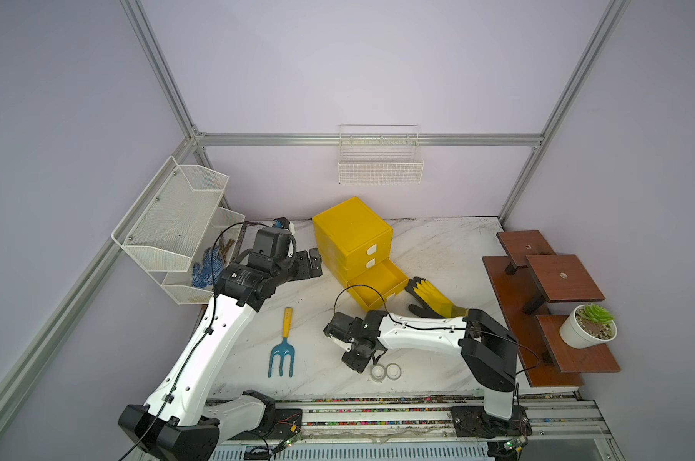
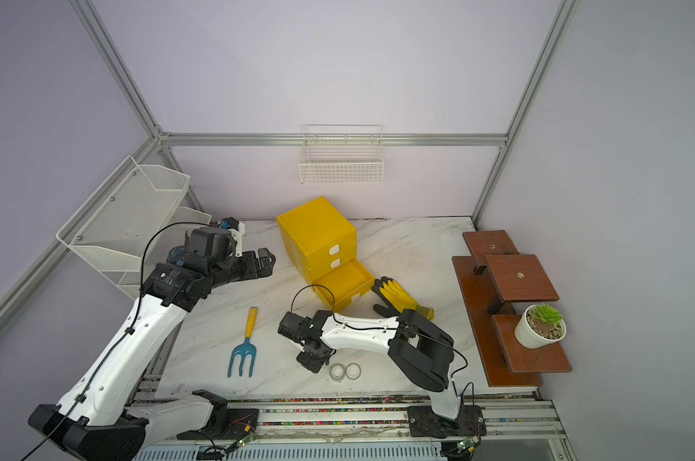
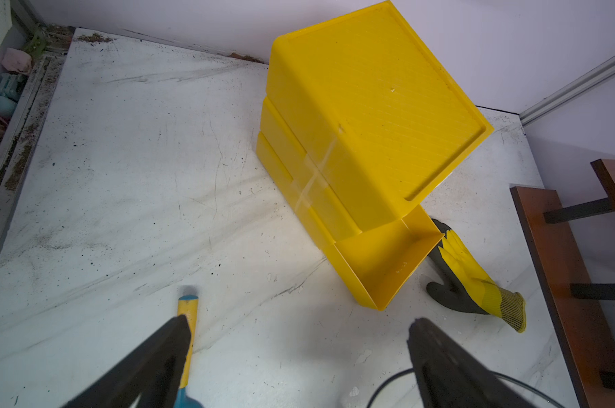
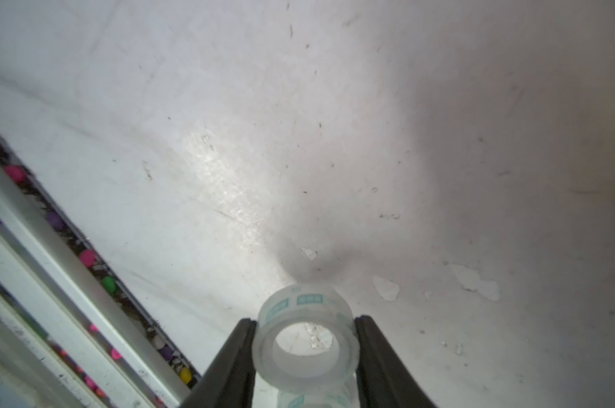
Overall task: Place the transparent tape into the drawer according to color
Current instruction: Pick up the tape at the center of the board, then place the tape in the drawer.
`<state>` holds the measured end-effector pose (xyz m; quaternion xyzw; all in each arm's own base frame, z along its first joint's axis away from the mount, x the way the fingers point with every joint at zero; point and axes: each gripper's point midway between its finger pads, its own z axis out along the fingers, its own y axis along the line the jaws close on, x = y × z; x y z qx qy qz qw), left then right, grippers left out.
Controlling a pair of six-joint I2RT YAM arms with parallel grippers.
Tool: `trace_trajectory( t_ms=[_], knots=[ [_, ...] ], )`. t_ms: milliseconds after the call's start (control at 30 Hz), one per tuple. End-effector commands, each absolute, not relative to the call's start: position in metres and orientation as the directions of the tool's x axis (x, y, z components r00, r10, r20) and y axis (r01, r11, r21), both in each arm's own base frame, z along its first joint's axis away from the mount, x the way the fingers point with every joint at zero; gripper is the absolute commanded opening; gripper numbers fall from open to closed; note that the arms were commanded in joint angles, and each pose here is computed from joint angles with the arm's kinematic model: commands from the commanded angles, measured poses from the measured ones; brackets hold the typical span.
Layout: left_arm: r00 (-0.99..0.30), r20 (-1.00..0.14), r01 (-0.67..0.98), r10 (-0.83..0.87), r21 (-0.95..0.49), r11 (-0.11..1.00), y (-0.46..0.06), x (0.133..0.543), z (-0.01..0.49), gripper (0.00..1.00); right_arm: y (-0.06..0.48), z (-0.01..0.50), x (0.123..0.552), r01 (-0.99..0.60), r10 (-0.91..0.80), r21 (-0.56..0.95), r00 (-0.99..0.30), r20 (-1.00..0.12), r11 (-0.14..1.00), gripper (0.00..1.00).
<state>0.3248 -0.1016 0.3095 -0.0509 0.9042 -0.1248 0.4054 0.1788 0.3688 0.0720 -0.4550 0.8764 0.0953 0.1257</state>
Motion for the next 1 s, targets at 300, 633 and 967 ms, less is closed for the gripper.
trace_trajectory(
  t_ms=[300,633,967],
  knots=[
    [-0.672,-0.716,0.065,-0.19,-0.312,0.948,-0.113,0.322,0.294,1.0,0.316,0.223,0.329,-0.491,-0.173,0.198,-0.611,-0.773,0.849,0.4],
    [-0.743,-0.65,0.111,-0.16,-0.355,0.928,-0.13,0.316,0.262,1.0,0.286,0.142,0.411,-0.248,-0.086,0.144,-0.727,-0.682,0.958,0.4],
    [-0.784,-0.613,0.155,-0.094,-0.34,0.927,-0.15,0.306,0.235,1.0,0.282,0.114,0.421,-0.199,-0.056,0.152,-0.763,-0.645,0.968,0.6]
  ],
)
